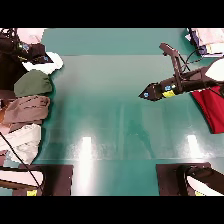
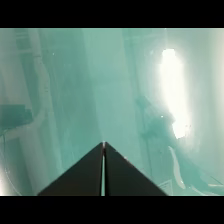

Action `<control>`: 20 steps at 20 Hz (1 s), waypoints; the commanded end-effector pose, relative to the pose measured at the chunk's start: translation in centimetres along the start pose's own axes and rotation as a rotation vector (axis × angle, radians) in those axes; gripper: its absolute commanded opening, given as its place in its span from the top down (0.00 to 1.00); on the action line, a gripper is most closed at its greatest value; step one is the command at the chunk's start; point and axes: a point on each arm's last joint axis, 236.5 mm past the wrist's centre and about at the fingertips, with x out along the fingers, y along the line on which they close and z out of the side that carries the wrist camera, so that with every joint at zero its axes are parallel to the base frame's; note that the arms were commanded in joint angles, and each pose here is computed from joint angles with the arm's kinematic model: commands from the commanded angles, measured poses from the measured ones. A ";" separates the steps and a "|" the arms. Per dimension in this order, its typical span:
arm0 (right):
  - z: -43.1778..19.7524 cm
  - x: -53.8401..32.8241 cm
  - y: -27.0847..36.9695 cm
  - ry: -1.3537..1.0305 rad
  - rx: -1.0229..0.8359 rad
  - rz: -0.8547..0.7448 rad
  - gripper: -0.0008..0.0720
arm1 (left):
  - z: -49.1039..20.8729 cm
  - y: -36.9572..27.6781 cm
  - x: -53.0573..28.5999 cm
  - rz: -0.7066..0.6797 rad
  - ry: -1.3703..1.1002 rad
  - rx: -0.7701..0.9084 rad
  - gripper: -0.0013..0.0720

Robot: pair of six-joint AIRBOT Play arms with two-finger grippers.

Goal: Fold the shirts.

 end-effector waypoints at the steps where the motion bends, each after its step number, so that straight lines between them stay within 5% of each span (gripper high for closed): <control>1: 0.0 0.0 0.0 0.000 -0.001 0.001 0.96 | 0.0 0.0 0.0 0.000 0.000 0.000 0.95; 17: 0.0 0.0 0.0 0.000 -0.001 0.001 0.96 | 1.9 0.4 0.0 0.015 -0.080 0.005 0.91; 19: 0.0 0.0 0.1 0.000 -0.001 0.001 0.96 | 4.4 2.9 -0.5 0.122 -0.185 0.034 0.08; 20: 0.0 0.0 0.1 0.000 -0.001 0.001 0.96 | 6.1 4.8 -1.0 0.204 -0.255 0.042 0.06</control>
